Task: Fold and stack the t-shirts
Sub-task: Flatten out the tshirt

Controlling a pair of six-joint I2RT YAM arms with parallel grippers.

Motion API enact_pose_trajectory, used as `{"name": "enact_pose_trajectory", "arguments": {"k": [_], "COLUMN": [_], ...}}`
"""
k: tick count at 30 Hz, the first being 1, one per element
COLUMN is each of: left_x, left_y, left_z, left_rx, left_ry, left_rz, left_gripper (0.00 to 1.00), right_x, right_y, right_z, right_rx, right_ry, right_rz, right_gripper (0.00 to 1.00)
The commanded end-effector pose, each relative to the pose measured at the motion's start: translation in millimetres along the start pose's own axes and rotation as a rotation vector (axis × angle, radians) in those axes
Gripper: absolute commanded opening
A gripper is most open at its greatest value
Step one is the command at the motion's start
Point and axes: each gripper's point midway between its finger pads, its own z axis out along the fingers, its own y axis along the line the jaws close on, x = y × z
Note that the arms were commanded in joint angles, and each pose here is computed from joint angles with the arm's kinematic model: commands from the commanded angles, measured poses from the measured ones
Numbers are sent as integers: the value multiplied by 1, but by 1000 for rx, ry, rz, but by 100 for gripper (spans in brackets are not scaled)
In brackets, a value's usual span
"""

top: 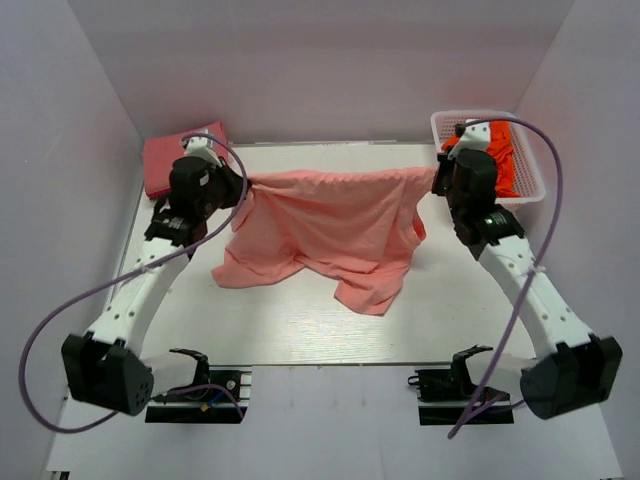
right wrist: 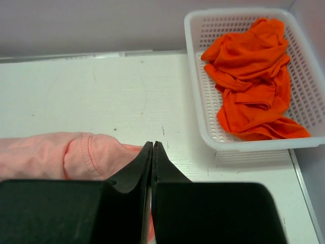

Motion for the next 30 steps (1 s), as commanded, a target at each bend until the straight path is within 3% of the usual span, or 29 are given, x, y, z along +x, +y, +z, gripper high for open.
{"name": "enact_pose_trajectory", "arguments": {"k": [1, 8, 11, 12, 13, 14, 15, 16, 17, 18, 23, 25, 28, 29, 30], "left_x": [-4, 21, 13, 35, 22, 25, 28, 33, 33, 27, 25, 21, 12, 34, 21], "left_y": [23, 62, 68, 84, 77, 80, 85, 92, 96, 93, 98, 94, 91, 102, 93], "left_z": [27, 126, 158, 176, 186, 194, 201, 213, 217, 219, 213, 202, 166, 151, 128], "left_rx": [-72, -204, -236, -277, -268, -279, -301, -335, -360, -361, -371, -368, -400, -442, -442], "left_ry": [-61, 59, 58, 113, 96, 117, 133, 167, 171, 173, 176, 169, 139, 187, 144], "left_rz": [-2, 13, 15, 16, 16, 16, 18, 21, 24, 24, 20, 20, -21, -31, -75], "left_gripper": [0, 0, 0, 0, 16, 42, 66, 99, 100, 100, 100, 100, 100, 100, 100], "right_x": [-17, -6, 21, 24, 30, 39, 44, 35, 56, 46, 60, 43, 32, 47, 40], "right_y": [-14, -3, 1, 0, -2, 3, 2, 5, 7, 8, 23, 33, 48, 51, 50], "right_z": [29, 100, 146, 154, 162, 183, 190, 196, 211, 213, 213, 199, 170, 162, 142], "right_rx": [105, 143, 181, 194, 208, 218, 223, 221, 230, 233, 171, 99, -3, -16, -34], "right_ry": [-72, -20, 53, 63, 82, 125, 144, 146, 211, 211, 267, 245, 248, 285, 275], "right_rz": [24, -34, -77, -87, -99, -122, -136, -140, -166, -165, -168, -139, -68, -41, -22], "right_gripper": [0, 0, 0, 0, 0, 0, 24, 53, 80, 90, 90, 90, 90, 90, 90]}}
